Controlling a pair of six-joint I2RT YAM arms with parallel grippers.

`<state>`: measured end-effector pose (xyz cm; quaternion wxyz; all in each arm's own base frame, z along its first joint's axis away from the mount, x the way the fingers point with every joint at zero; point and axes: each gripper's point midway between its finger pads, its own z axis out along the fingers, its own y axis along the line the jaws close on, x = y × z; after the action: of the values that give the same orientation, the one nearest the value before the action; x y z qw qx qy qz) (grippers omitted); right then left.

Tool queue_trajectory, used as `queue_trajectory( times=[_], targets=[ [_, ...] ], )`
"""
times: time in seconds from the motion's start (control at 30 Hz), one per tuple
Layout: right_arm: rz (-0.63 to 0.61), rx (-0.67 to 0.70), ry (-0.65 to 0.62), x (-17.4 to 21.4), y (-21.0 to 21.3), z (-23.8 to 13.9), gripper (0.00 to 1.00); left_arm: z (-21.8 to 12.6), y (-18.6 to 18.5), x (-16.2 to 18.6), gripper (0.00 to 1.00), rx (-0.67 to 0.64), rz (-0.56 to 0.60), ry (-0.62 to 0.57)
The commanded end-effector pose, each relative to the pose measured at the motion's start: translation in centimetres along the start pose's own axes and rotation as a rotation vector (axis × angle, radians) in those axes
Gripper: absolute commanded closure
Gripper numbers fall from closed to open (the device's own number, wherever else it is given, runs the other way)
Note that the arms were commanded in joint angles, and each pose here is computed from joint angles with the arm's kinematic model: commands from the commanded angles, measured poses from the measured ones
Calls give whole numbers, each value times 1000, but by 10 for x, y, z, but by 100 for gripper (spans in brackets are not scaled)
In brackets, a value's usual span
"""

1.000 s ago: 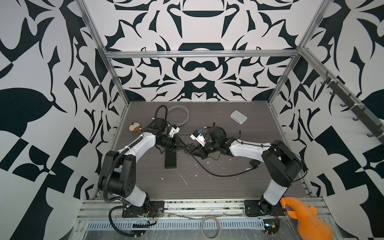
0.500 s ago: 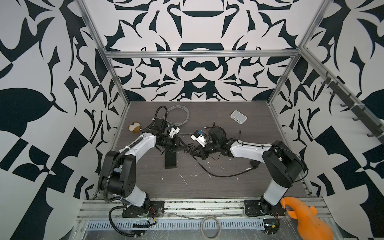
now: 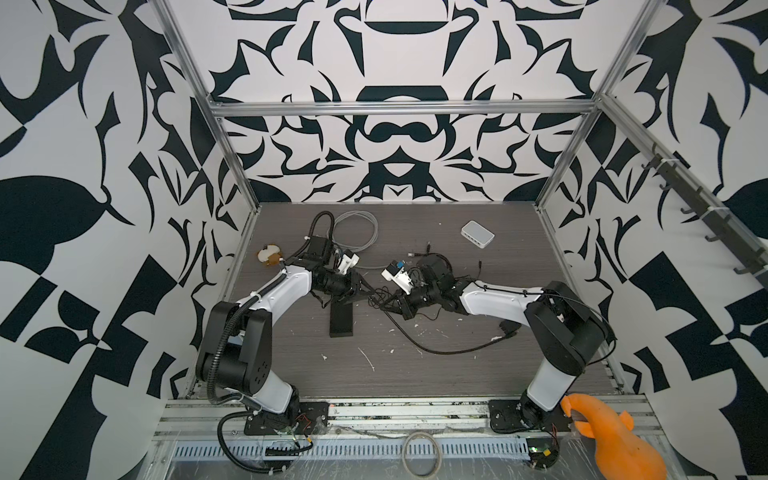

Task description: Insert the plug into the switch port

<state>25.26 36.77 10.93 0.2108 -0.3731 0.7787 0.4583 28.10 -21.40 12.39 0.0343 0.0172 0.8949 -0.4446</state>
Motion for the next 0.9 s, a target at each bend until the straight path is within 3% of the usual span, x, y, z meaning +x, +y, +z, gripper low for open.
queue_trajectory(
  times=[0.0, 0.87],
  targets=[
    [-50, -13, -39, -10, 11, -6, 100, -2, 1, 1, 72, -8, 2, -16],
    [-54, 16, -64, -17, 9, -8, 100, -1, 4, 6, 76, 12, -20, -6]
  ],
)
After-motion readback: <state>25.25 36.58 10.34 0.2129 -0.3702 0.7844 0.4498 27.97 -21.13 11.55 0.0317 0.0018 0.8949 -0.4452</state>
